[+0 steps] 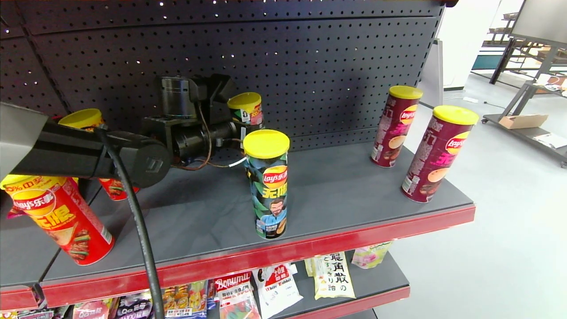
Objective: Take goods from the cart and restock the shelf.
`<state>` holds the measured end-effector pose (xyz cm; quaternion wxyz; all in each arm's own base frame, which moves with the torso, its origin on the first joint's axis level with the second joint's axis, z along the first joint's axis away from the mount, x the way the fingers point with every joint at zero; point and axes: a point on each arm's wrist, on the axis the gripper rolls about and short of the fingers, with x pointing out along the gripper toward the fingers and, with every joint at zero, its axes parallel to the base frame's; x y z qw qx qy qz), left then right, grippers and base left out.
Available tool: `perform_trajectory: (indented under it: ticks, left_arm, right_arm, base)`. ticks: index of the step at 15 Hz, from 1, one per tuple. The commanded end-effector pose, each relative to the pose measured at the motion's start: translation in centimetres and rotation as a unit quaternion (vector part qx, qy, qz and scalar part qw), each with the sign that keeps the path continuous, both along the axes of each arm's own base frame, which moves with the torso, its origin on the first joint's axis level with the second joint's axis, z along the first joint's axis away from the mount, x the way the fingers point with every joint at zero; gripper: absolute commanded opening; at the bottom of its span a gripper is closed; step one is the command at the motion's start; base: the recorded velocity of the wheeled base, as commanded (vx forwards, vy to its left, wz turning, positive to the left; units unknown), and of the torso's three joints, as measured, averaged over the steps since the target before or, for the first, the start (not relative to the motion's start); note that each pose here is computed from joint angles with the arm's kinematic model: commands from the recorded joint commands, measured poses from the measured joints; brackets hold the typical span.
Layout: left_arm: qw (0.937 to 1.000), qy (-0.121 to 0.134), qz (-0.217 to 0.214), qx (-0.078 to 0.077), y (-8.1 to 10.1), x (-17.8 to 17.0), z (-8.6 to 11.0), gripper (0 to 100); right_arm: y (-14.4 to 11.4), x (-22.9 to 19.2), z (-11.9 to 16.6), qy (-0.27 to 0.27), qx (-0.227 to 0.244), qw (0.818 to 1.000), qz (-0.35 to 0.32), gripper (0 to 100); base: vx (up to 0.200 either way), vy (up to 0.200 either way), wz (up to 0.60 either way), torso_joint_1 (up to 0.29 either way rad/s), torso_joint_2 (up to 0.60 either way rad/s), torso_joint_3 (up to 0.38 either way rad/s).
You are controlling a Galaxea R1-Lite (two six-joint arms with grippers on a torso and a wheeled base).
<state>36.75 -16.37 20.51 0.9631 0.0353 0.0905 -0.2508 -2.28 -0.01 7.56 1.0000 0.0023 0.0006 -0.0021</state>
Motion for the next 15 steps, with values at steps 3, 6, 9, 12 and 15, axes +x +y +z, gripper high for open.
perform_trajectory:
  ticks: [3, 6, 9, 12, 15]
  left_arm:
    - [1.0, -0.001, 0.004, -0.003, -0.2, -0.2, 0.2, 0]
    - [1.0, 0.005, 0.003, 0.0, -0.2, -0.2, -0.4, 0]
    - [0.9999, 0.011, 0.003, 0.003, -0.2, -0.2, -0.8, 0]
    - [0.9999, 0.012, 0.004, 0.004, -0.2, -0.3, -0.8, 0]
    - [0.9999, 0.013, 0.004, 0.006, -0.1, -0.2, -0.8, 0]
  right_arm:
    - [0.0, 0.0, 0.0, 0.0, 0.0, 1.0, 0.001, 100]
    - [0.0, 0.0, 0.0, 0.0, 0.0, 1.0, 0.0, 100]
    - [0.0, 0.0, 0.0, 0.0, 0.0, 1.0, 0.001, 100]
    - [0.0, 0.0, 0.0, 0.0, 0.0, 1.0, 0.001, 100]
    - [0.0, 0.0, 0.0, -0.001, 0.0, 1.0, 0.0, 100]
  base:
    - [0.0, 0.0, 0.0, 0.0, 0.0, 0.0]
    - [0.0, 0.0, 0.0, 0.0, 0.0, 0.0]
    - [0.0, 0.0, 0.0, 0.0, 0.0, 0.0]
    - [0.0, 0.0, 0.0, 0.0, 0.0, 0.0]
    - [0.0, 0.0, 0.0, 0.0, 0.0, 0.0]
